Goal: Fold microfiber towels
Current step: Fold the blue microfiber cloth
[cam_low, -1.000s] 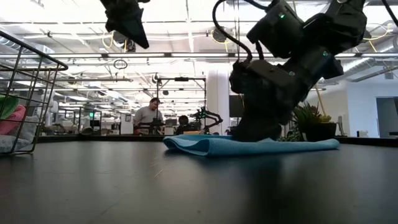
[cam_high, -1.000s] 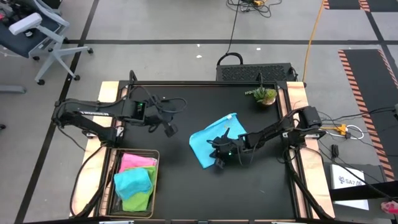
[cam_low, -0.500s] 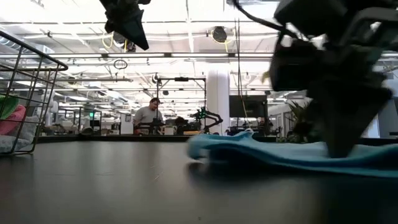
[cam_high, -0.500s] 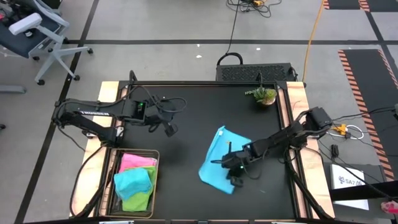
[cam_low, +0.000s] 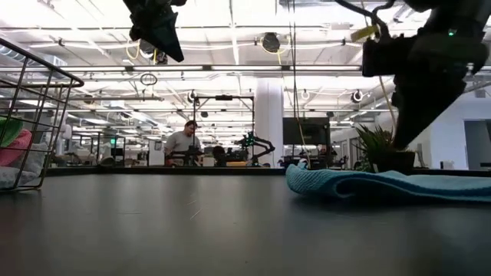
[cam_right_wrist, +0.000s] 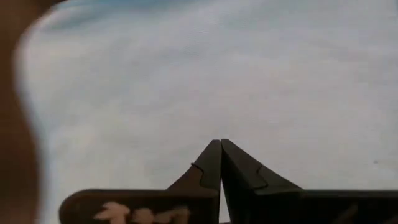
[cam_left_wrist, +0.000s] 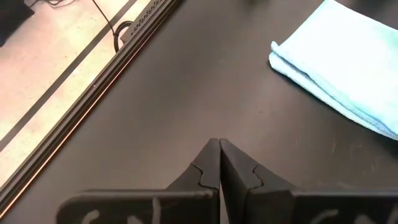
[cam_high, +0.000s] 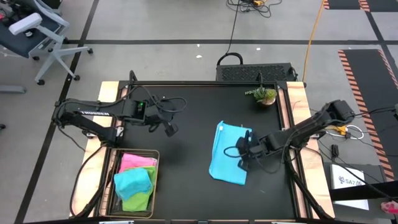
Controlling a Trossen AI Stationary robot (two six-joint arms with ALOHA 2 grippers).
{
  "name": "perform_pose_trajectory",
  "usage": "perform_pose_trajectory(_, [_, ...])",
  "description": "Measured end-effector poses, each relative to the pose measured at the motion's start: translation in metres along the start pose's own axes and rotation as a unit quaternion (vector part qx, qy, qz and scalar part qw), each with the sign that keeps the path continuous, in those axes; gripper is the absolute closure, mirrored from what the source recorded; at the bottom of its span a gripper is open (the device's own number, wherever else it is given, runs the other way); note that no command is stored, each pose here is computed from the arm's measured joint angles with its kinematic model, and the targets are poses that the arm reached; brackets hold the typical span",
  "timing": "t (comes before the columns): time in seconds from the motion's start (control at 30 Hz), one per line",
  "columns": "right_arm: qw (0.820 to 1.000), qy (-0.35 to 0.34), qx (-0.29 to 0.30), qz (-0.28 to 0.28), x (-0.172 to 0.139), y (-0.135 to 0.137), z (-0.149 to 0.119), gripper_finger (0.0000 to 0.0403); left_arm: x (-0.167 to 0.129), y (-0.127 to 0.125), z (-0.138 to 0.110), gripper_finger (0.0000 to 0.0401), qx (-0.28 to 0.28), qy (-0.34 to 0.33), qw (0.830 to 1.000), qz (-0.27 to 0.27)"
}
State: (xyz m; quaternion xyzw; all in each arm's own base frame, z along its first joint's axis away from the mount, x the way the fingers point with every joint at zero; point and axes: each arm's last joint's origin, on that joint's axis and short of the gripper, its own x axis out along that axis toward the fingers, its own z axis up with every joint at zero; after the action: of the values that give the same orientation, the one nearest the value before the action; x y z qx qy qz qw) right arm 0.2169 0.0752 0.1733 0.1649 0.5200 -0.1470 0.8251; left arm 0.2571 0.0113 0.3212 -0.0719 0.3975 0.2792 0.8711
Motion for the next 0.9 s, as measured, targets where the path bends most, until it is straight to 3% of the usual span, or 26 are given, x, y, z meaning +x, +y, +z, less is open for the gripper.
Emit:
perform_pose_trajectory(0.17, [0.996, -0.024, 0.038, -0.076, 0.007, -0.019, -0.001, 0.0403, 0.000, 0.000, 0.000, 0.0389, -0.001, 0.000, 1.000, 0.000])
perform_pose_trajectory(0.43, [0.979, 0.028, 0.050, -0.196, 0.025, -0.055, -0.012, 0.0403, 0.000, 0.000, 0.000, 0.0398, -0.001, 0.000, 1.000, 0.000])
perform_pose_trajectory(0.9, [0.983, -0.035, 0.084, -0.162, 0.043, -0.069, -0.008, 0.0403, 0.000, 0.000, 0.000, 0.0398, -0.001, 0.000, 1.000, 0.000])
